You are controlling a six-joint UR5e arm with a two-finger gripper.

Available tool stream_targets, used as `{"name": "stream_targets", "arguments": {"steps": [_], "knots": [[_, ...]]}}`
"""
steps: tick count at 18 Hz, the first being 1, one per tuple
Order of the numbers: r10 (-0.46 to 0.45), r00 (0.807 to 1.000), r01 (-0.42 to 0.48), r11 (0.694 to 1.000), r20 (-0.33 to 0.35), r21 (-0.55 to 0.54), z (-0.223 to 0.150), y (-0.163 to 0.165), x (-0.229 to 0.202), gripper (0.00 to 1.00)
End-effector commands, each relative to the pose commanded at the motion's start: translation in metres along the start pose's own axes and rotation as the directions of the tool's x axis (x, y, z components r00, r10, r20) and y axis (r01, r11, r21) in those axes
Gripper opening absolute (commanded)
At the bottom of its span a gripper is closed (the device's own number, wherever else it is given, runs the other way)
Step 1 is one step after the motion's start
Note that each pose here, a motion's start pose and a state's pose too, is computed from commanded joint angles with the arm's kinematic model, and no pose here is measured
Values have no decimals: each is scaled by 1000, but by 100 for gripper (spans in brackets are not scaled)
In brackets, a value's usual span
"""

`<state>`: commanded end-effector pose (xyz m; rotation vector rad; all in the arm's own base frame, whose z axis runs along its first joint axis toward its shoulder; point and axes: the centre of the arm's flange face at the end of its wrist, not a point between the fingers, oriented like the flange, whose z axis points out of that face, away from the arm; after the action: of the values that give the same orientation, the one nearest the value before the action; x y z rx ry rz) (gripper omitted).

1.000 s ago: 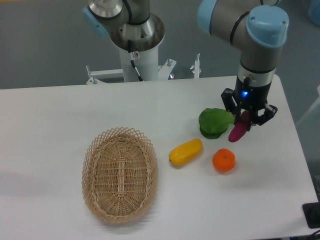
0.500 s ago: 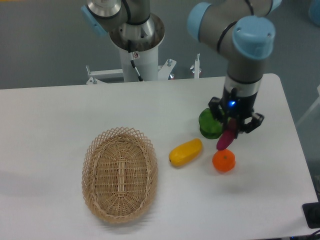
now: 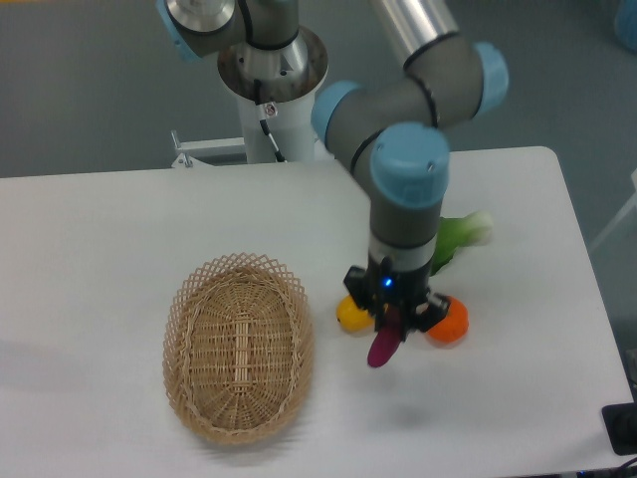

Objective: Place the sweet potato on the table
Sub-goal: 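Carry the sweet potato past the orange toward the open table area, then lower the sweet potato onto the table beside the basket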

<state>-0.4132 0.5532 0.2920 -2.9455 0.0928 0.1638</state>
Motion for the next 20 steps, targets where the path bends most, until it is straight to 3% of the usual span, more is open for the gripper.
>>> {"name": "stream_targets", "arguments": {"steps": [4, 11, 20], "knots": [[36, 999, -36, 999, 11, 7, 43, -10, -5, 37], [157, 988, -157, 988, 1, -4, 68, -10, -8, 37], [163, 987, -163, 985, -1, -54, 81, -3, -5, 39]]}}
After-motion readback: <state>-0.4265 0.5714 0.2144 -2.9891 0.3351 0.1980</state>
